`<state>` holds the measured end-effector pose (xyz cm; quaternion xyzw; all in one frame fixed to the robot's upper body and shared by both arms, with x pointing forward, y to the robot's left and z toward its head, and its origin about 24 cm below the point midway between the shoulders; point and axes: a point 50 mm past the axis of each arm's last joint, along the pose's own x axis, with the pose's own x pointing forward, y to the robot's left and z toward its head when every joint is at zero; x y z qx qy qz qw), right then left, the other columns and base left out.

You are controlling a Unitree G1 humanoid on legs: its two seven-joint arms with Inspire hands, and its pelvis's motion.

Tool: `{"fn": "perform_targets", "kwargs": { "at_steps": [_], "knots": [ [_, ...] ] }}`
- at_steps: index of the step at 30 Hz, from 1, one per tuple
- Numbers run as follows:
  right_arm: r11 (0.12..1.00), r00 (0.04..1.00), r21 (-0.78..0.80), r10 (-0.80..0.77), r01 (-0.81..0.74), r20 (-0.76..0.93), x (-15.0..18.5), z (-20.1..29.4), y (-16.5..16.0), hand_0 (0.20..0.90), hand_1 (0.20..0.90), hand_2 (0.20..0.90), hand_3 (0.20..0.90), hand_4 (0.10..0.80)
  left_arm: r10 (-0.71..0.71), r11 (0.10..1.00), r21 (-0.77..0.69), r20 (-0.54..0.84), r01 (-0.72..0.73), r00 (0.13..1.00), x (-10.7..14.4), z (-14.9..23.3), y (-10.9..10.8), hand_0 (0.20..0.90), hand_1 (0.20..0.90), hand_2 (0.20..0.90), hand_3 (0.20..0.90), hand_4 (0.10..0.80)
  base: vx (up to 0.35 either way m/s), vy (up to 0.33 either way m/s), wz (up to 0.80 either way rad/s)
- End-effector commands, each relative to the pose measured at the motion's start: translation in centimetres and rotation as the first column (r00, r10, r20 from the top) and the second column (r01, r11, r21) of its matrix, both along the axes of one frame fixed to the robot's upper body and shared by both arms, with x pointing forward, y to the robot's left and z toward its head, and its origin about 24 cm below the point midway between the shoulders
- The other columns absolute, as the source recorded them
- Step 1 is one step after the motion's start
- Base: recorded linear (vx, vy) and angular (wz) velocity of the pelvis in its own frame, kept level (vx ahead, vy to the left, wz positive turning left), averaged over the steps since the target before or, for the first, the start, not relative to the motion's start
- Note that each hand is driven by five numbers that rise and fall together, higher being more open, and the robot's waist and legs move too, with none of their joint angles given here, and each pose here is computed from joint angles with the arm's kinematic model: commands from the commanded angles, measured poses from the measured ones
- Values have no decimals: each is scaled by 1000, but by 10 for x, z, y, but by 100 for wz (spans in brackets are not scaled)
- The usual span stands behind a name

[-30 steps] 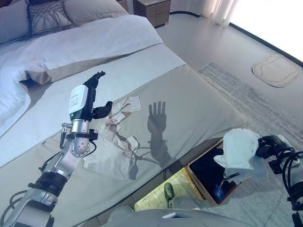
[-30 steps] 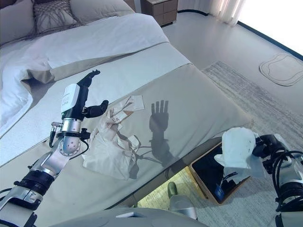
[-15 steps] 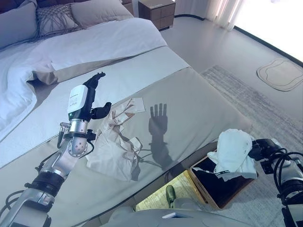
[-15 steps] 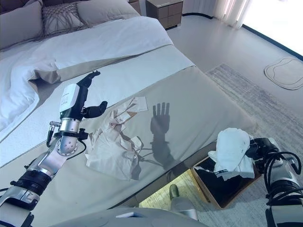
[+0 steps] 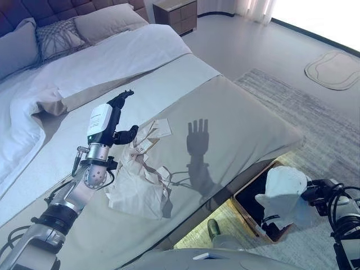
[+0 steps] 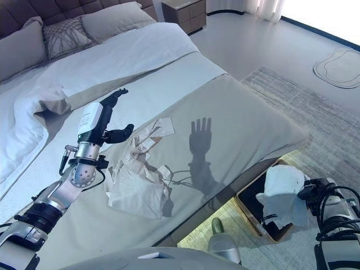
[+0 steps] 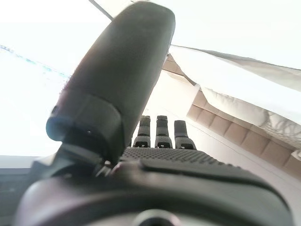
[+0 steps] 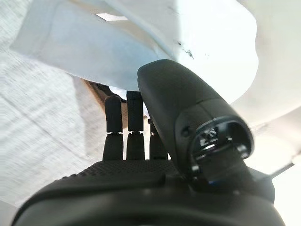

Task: Pick up the clothes from the bed and place them into the basket

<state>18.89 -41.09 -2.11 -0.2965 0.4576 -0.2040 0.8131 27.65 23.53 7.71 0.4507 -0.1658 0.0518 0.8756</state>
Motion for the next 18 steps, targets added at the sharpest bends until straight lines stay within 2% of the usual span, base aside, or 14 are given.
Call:
{"fn": "perform_targets", "kwargs": {
  "at_steps": [1, 7, 13, 14, 15, 18],
  "knots": [
    [992, 994, -122, 20, -6, 108, 25, 39, -16, 300, 300, 300, 200, 100, -70, 996, -30, 231, 79, 971, 17, 56, -15, 900, 900, 900, 900, 800, -65, -2, -10],
    [989, 990, -143, -5, 26, 143, 25, 49, -26, 300, 300, 300, 200, 100, -60, 997, -41, 243, 72, 968, 23, 59, -23, 900, 900, 900, 900, 800, -55, 22, -9],
    [970, 976, -240, 20, 34, 216, 33, 67, -30, 300, 300, 300, 200, 100, -56, 996, -52, 258, 72, 964, 23, 58, -26, 900, 900, 900, 900, 800, -17, 37, -8],
    [965, 976, -258, 16, 42, 217, 33, 70, -32, 526, 526, 526, 464, 364, -58, 996, -54, 262, 75, 963, 22, 58, -26, 900, 900, 900, 900, 800, -4, 34, -5],
    [961, 975, -272, 14, 48, 221, 33, 72, -34, 900, 900, 900, 900, 800, -61, 995, -57, 266, 78, 962, 22, 59, -27, 900, 900, 900, 900, 800, 10, 38, -3],
    [953, 967, -298, 33, 45, 251, 33, 76, -35, 900, 900, 900, 900, 800, -69, 994, -61, 273, 89, 959, 21, 59, -29, 900, 900, 900, 900, 800, 41, 34, -6]
  ]
}}
